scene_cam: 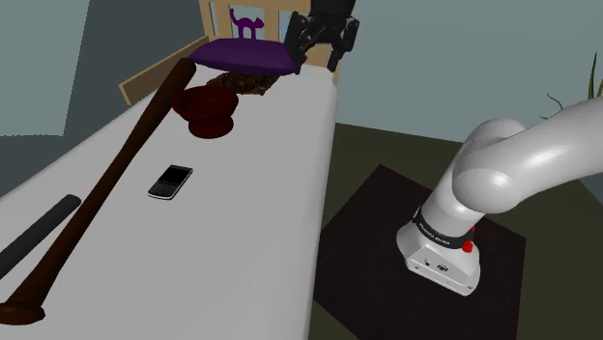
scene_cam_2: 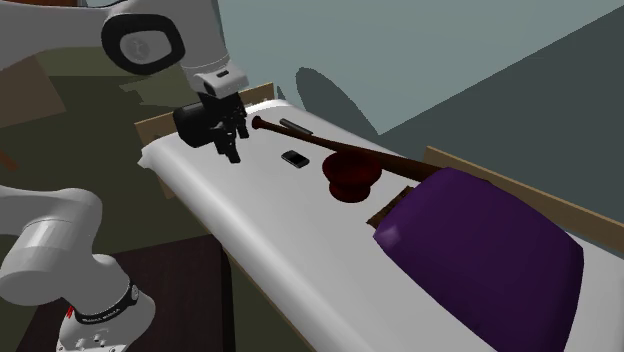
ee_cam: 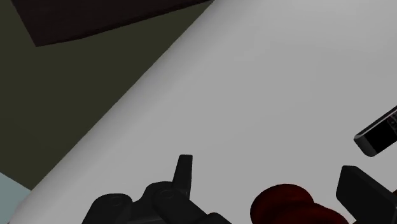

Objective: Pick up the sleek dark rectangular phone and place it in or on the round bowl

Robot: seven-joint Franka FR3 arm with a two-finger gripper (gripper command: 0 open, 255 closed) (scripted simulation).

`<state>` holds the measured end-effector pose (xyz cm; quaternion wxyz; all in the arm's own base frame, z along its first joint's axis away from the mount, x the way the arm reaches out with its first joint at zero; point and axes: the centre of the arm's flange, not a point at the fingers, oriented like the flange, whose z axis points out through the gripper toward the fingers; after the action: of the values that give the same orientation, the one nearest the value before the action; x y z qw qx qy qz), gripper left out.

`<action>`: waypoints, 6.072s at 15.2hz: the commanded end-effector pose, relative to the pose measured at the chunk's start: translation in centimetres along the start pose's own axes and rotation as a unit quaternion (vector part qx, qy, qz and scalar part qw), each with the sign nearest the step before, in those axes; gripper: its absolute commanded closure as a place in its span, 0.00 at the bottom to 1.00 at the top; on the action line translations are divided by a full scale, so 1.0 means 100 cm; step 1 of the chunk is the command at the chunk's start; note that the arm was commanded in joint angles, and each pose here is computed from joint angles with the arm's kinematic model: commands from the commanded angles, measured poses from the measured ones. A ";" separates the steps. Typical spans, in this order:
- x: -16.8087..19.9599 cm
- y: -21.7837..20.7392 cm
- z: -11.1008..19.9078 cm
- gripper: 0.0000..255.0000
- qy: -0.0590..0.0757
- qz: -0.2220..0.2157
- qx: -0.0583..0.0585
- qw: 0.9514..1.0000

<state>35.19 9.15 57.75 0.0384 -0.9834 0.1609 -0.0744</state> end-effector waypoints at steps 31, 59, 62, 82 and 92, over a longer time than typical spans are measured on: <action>0.079 -0.308 0.258 0.00 -0.054 0.297 -0.036 0.953; 0.078 -0.309 0.272 1.00 -0.054 0.297 -0.036 0.953; 0.080 -0.310 0.256 1.00 -0.054 0.297 -0.036 0.953; 0.094 -0.321 0.152 1.00 -0.054 0.297 -0.036 0.953; 0.139 -0.291 0.123 1.00 -0.054 0.297 -0.036 0.953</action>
<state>58.65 33.94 50.44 0.0323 -0.8945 0.4459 -0.0012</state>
